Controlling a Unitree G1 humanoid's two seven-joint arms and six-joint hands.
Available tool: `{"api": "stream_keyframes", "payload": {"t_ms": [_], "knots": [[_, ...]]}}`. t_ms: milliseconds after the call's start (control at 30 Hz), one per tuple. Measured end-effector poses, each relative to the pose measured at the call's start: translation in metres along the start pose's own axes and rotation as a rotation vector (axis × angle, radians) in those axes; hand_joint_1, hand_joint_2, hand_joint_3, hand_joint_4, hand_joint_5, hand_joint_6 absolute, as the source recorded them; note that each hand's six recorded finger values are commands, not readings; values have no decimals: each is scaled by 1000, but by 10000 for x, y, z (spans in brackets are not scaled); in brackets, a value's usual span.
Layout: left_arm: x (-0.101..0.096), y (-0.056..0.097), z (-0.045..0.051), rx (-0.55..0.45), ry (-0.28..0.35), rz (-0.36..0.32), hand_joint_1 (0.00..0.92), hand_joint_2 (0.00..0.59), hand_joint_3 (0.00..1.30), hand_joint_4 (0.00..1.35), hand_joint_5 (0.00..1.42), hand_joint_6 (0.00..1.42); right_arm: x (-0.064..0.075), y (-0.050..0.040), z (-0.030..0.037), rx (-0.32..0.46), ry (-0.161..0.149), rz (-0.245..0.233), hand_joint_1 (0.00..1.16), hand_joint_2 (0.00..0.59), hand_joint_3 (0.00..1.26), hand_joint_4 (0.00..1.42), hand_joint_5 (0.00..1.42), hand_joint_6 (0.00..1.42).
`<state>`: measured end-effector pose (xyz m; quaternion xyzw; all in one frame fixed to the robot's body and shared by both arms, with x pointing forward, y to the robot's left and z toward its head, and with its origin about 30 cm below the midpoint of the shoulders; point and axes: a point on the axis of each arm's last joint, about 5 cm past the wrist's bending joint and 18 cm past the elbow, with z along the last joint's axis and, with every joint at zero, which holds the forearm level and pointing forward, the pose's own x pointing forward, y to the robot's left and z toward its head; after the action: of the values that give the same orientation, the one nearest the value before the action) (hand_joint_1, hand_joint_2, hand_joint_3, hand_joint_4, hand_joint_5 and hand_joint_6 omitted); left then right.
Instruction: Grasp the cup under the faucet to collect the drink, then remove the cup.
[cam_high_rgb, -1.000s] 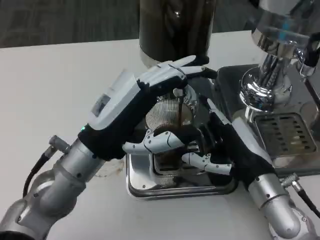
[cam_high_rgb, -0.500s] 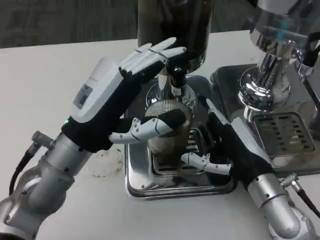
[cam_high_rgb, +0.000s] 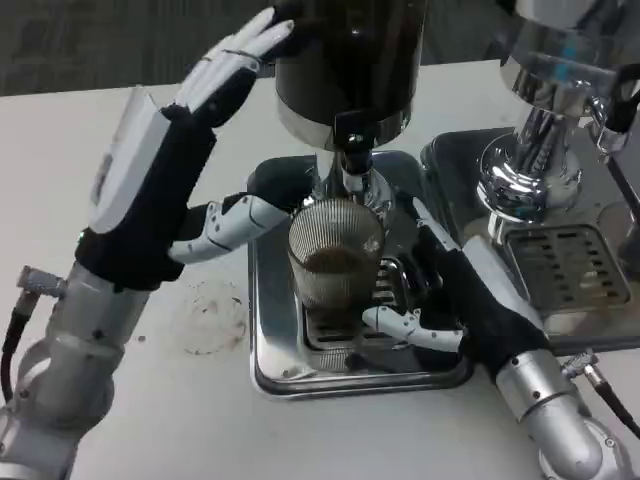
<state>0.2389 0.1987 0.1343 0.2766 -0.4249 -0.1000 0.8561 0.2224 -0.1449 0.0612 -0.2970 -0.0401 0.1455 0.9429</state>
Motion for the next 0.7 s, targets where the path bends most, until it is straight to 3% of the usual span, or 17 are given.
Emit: {"api": "stream_keyframes", "payload": {"t_ms": [300, 500, 700], "knots": [[-83, 123, -14, 23, 41, 98, 0, 171, 194, 37, 192, 90, -27, 10, 32, 7, -19, -4, 606, 193, 0, 0, 0, 31], [-241, 165, -74, 48, 158, 147, 0, 171, 159, 8, 158, 59, -78, 21, 47, 14, -27, -9, 605, 193, 0, 0, 0, 31], [-488, 121, -137, 69, 310, 100, 0, 166, 118, 0, 133, 28, -118, 11, 68, 18, -36, -13, 605, 193, 0, 0, 0, 31]]}}
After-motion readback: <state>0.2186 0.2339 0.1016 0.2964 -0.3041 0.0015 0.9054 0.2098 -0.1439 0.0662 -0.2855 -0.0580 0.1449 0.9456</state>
